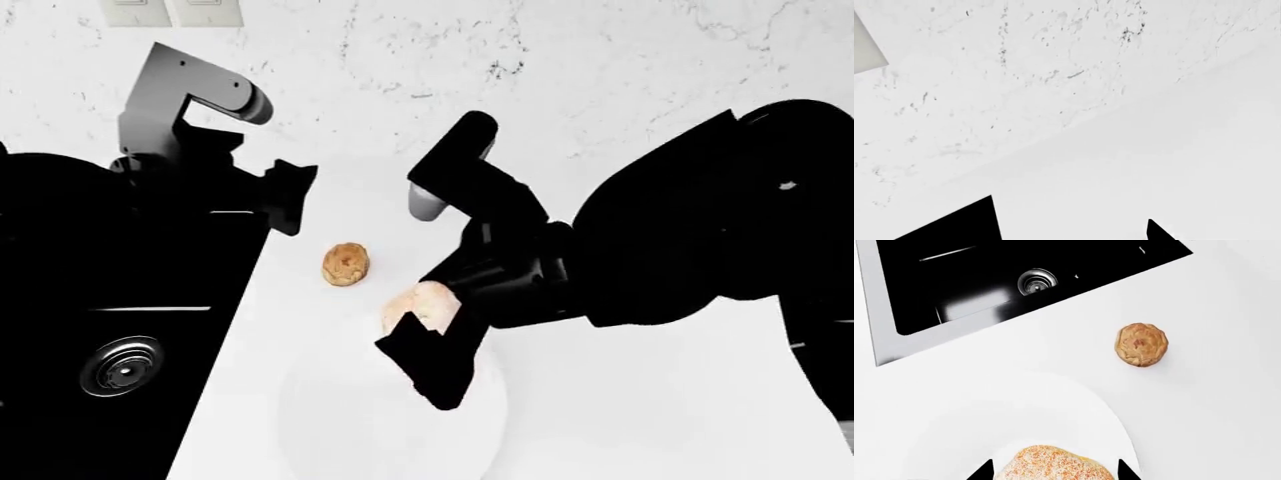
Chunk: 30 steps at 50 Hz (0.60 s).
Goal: Place the pastries on the plates.
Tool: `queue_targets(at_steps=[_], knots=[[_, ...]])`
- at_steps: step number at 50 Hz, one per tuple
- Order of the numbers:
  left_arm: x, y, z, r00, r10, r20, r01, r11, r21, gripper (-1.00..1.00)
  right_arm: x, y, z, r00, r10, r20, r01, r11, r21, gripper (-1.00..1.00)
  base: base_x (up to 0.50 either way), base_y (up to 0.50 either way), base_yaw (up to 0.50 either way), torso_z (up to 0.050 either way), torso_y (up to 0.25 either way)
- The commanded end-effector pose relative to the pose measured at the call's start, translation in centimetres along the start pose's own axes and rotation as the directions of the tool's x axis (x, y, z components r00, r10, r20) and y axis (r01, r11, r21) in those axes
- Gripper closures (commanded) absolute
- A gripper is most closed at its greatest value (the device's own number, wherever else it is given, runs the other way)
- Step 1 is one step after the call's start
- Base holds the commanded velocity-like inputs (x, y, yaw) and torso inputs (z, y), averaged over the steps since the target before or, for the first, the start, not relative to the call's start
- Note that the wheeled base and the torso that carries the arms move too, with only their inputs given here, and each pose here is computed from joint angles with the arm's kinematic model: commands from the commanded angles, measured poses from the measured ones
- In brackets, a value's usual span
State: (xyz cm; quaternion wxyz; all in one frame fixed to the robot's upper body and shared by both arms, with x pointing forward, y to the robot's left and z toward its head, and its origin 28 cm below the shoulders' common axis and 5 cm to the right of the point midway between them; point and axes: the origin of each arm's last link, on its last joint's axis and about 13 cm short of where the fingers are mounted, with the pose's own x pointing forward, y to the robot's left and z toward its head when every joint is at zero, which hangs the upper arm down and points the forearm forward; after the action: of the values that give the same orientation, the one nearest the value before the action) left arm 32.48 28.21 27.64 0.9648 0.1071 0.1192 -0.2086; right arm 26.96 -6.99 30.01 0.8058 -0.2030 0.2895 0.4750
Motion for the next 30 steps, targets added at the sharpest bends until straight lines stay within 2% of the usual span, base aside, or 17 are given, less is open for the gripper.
queue_targets(at_steps=[1,12,30], knots=[[0.2,-0.1,-0.1,1.000,-0.001,0.005,0.001,1.000,0.009,-1.00,1.7,1.3,0.8,0.997,0.073,-0.023,-0.075,0.995,-0.070,1.00,0.00,0.00,0.00,0.000,0.000],[0.1,0.0,-0.6,1.000,0.000,0.005,0.000,1.000,-0.008,-1.00,2.9,1.8,-0.3,0.991,0.114,-0.073,-0.118,0.991,-0.058,1.00,0.00,0.00,0.00,0.000,0.000],[0.2,-0.2,-1.1,1.000,0.004,0.007,-0.004,1.000,-0.013,-1.00,7.4,1.8,-1.8,0.983,0.145,-0.111,-0.153,0.986,-0.067,1.00,0.00,0.00,0.00,0.000,0.000]])
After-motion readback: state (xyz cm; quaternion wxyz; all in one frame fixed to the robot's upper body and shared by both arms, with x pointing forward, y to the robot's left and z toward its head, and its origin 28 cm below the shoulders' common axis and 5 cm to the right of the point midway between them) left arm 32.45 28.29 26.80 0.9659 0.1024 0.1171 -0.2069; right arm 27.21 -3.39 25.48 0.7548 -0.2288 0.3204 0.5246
